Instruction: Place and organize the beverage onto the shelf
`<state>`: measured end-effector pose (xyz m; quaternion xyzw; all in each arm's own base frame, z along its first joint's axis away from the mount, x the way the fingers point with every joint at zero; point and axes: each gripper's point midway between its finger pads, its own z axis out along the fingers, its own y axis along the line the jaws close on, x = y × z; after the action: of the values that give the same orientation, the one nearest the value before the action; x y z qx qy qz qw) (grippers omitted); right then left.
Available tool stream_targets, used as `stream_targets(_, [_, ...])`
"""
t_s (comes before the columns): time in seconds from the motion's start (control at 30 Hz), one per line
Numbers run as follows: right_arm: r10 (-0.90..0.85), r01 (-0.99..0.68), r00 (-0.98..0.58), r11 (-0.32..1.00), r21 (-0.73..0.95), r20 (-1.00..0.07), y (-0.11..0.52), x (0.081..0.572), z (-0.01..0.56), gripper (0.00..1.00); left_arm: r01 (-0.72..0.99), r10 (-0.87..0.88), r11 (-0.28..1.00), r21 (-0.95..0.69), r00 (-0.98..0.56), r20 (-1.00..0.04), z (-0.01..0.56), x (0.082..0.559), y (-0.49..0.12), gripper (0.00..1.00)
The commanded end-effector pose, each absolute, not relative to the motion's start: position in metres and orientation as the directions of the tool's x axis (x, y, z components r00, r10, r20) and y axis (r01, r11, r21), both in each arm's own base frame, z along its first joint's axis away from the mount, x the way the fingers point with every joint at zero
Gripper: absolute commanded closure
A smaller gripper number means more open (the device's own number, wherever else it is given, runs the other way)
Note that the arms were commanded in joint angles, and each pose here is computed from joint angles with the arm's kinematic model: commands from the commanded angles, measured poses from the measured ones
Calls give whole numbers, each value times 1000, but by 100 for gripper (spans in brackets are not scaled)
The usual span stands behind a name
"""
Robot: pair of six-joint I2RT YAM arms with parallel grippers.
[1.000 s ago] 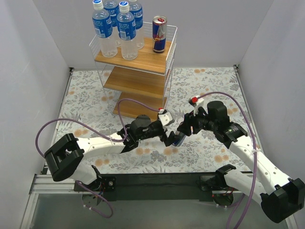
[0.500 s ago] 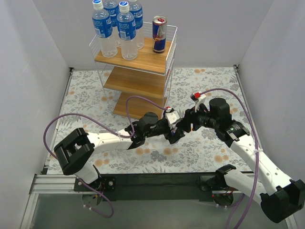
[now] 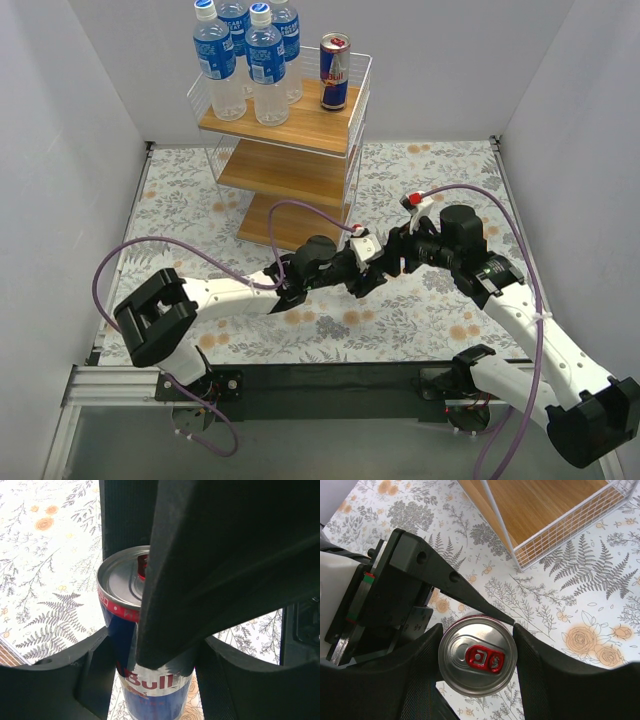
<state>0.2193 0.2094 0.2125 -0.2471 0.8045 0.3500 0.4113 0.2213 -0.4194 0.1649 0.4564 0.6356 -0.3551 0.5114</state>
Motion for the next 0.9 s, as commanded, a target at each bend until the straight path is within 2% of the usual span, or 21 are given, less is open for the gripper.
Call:
stream_targets(0.0, [-47, -736, -413, 605, 303, -909, 213, 227, 258, 39, 920, 171, 391, 23, -48, -984, 191, 225, -404, 100])
stream_targets(0.1, [-52, -744, -384, 608, 276, -922, 209, 228, 263, 25, 914, 156, 406, 9, -60, -986, 193, 219, -392, 100])
stream_targets(0.27, [-50, -762, -358, 592, 261, -932, 206, 226, 270, 20, 906, 152, 423, 1, -70, -986, 192, 210, -373, 100])
stream_targets(0.47, [-71, -787, -305, 580, 210, -950, 192, 228, 272, 11, 894, 92, 448, -7, -54, -994, 220, 199, -348, 100])
stream_targets(0.6, [-60, -729, -303, 657, 191, -951, 168, 241, 261, 6, 866, 15, 499, 1, -7, -1000, 262, 197, -325, 100])
stream_targets(0.87, [-55, -615, -354, 765, 188, -934, 138, 255, 230, 3, 779, -62, 622, 76, 146, -987, 361, 210, -288, 100])
